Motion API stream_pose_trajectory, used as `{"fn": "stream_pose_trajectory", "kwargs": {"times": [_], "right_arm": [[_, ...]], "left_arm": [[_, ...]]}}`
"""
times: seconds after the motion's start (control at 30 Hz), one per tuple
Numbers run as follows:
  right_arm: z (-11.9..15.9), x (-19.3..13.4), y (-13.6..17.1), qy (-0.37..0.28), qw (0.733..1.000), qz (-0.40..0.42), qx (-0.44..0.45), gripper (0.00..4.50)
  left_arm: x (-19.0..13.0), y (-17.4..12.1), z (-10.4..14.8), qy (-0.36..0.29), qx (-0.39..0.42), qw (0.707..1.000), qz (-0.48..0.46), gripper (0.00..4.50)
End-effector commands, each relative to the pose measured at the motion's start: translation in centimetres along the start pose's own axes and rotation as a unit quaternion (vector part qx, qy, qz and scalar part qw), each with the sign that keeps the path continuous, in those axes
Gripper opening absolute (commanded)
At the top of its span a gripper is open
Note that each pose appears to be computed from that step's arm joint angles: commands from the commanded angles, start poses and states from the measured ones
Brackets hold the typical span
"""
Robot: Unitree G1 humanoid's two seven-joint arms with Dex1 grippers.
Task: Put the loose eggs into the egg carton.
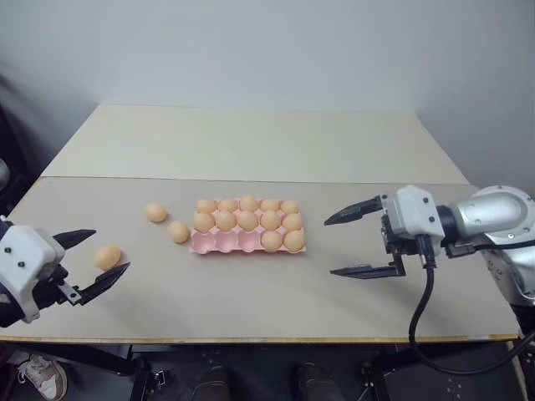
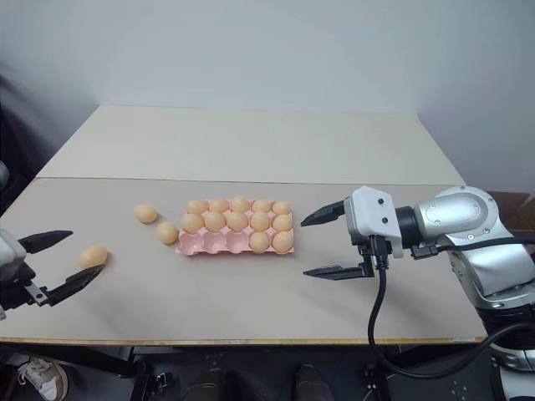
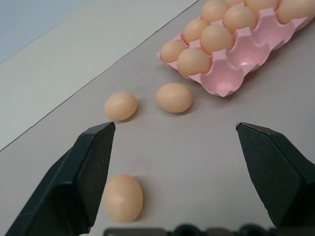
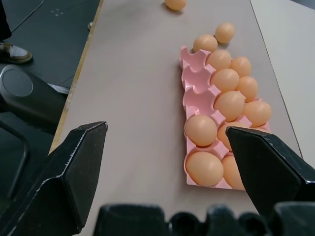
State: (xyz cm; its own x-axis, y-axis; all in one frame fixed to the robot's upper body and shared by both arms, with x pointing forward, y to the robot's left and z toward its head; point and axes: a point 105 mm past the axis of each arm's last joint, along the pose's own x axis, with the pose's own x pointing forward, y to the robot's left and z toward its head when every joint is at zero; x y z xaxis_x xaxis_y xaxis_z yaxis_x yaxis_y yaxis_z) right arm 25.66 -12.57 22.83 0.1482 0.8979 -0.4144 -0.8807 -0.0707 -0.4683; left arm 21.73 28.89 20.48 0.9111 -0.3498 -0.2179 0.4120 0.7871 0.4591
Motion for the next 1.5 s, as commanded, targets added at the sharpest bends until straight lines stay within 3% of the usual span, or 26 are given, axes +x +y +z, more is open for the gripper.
{"fn": "stream_pose_trajectory", "kwargs": {"times": [0.03,0.3,0.4,0.57,1.07,1.17,1.37,1.5], "right_arm": [[0.7,-0.2,-0.2,-0.001,1.000,-0.002,-0.024,4.50],[0.4,-0.3,0.0,0.008,1.000,-0.016,-0.020,4.50],[0.2,-0.5,0.1,0.017,0.999,-0.021,-0.018,4.50],[-0.2,-0.7,0.2,0.037,0.999,-0.028,-0.017,4.50],[-0.4,-1.7,0.5,0.059,0.997,-0.048,-0.010,4.50],[-0.4,-1.7,0.5,0.059,0.997,-0.048,-0.010,4.50],[-0.5,-1.6,0.5,0.059,0.997,-0.051,-0.010,4.50],[-0.6,-1.6,0.4,0.058,0.997,-0.052,-0.009,4.50]], "left_arm": [[0.3,2.1,-0.7,0.003,-0.023,0.997,0.077,4.27],[1.8,3.6,-4.2,0.022,-0.088,0.988,0.126,4.27],[3.1,3.4,-6.2,0.071,-0.068,0.988,0.115,4.27],[5.1,3.7,-6.5,0.056,-0.085,0.989,0.104,4.27],[7.5,3.1,-10.7,0.118,-0.143,0.977,0.103,4.27],[7.7,3.0,-11.2,0.126,-0.156,0.974,0.104,3.65],[7.8,2.9,-11.1,0.131,-0.157,0.973,0.104,1.82],[7.6,2.4,-10.4,0.125,-0.141,0.978,0.085,1.76]]}}
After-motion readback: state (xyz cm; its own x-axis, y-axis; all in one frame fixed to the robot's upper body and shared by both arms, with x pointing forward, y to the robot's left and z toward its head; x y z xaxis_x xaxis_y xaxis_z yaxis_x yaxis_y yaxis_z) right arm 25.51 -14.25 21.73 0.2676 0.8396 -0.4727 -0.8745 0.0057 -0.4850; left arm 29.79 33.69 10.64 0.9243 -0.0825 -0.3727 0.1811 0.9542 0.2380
